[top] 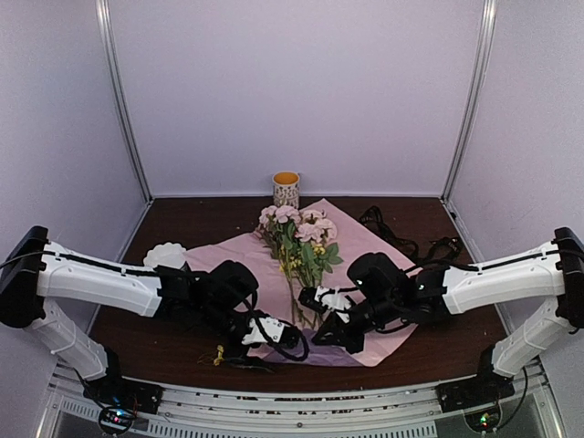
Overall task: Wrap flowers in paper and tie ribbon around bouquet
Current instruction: Fold the bottom corner of the flattened wrapping paper at the center of the board.
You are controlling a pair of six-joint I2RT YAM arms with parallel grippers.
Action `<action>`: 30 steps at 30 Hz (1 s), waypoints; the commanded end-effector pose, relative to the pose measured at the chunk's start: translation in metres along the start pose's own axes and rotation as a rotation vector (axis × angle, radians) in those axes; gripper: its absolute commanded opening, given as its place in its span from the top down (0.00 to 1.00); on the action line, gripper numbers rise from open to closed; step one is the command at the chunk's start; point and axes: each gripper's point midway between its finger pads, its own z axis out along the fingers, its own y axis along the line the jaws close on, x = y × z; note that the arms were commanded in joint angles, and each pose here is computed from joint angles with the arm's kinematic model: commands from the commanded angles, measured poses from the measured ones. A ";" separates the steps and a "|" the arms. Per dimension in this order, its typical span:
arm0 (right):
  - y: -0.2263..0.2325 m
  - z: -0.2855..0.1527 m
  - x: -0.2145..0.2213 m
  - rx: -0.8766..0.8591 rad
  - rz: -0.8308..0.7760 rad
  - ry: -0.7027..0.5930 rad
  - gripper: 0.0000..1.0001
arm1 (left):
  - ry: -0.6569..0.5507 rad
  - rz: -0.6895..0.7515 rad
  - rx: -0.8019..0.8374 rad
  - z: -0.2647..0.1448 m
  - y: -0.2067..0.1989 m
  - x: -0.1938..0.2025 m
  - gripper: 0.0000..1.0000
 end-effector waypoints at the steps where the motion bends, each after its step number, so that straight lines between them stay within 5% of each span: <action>1: 0.001 -0.001 -0.009 -0.022 0.015 -0.011 1.00 | -0.064 -0.043 -0.074 0.001 0.024 -0.022 0.39; 9: -0.002 -0.002 -0.014 -0.029 0.032 -0.037 1.00 | -0.070 -0.116 -0.128 0.011 0.041 -0.023 0.73; 12: -0.004 -0.003 -0.015 -0.028 0.041 -0.047 0.96 | -0.057 -0.132 -0.121 0.013 0.043 -0.022 1.00; 18: -0.011 -0.002 0.001 -0.011 0.111 -0.054 0.78 | -0.077 -0.226 -0.146 0.011 0.056 -0.011 1.00; 30: -0.023 0.001 0.041 0.046 0.264 -0.089 0.70 | 0.006 -0.374 -0.117 0.029 0.064 0.017 1.00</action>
